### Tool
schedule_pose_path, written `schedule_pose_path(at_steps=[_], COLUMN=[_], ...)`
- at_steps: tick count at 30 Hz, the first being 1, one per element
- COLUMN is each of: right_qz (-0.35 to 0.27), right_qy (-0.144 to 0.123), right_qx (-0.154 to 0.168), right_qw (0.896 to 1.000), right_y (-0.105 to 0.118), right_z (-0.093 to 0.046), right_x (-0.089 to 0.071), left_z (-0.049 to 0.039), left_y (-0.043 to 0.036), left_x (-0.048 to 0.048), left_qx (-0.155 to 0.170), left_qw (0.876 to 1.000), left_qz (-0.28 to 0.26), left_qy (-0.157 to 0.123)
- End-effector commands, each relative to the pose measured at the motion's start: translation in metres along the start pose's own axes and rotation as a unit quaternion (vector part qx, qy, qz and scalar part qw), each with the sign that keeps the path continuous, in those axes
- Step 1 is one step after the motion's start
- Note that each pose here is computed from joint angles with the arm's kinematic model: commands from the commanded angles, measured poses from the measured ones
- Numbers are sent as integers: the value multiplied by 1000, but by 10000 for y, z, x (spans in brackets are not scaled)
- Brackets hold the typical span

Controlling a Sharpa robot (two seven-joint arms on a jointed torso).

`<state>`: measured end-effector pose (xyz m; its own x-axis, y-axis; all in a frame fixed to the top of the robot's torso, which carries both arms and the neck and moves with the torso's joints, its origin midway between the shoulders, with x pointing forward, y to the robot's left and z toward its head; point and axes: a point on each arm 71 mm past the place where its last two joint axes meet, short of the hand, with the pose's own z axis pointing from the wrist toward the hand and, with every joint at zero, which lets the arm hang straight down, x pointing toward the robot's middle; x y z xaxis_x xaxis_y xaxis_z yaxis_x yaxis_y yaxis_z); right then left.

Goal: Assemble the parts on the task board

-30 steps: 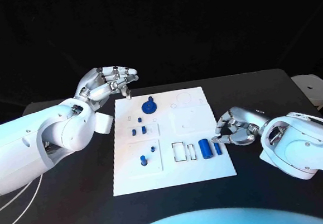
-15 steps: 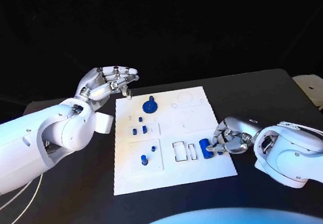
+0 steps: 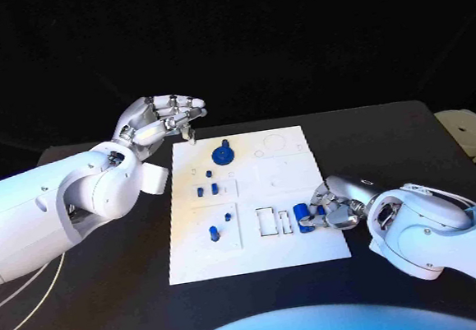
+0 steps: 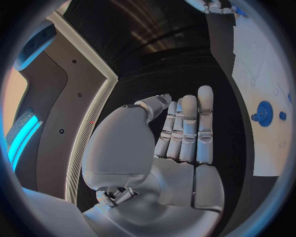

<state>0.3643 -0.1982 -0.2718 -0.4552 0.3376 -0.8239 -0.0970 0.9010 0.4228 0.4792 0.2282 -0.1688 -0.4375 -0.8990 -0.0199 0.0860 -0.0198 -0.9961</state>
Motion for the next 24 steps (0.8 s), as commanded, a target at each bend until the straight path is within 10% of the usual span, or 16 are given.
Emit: schedule_pose_path(at_steps=[1, 24], right_qz=[-16, -4], right_qy=[-2, -15], right_qx=[2, 8], right_qw=[1000, 1000], right_y=[-5, -8], right_z=[25, 125], right_x=[29, 156], left_z=[4, 2], left_y=[-20, -22], left_x=[31, 32], left_qx=[10, 10], left_qw=[1000, 1000], left_qz=[-7, -6], left_qy=[9, 8])
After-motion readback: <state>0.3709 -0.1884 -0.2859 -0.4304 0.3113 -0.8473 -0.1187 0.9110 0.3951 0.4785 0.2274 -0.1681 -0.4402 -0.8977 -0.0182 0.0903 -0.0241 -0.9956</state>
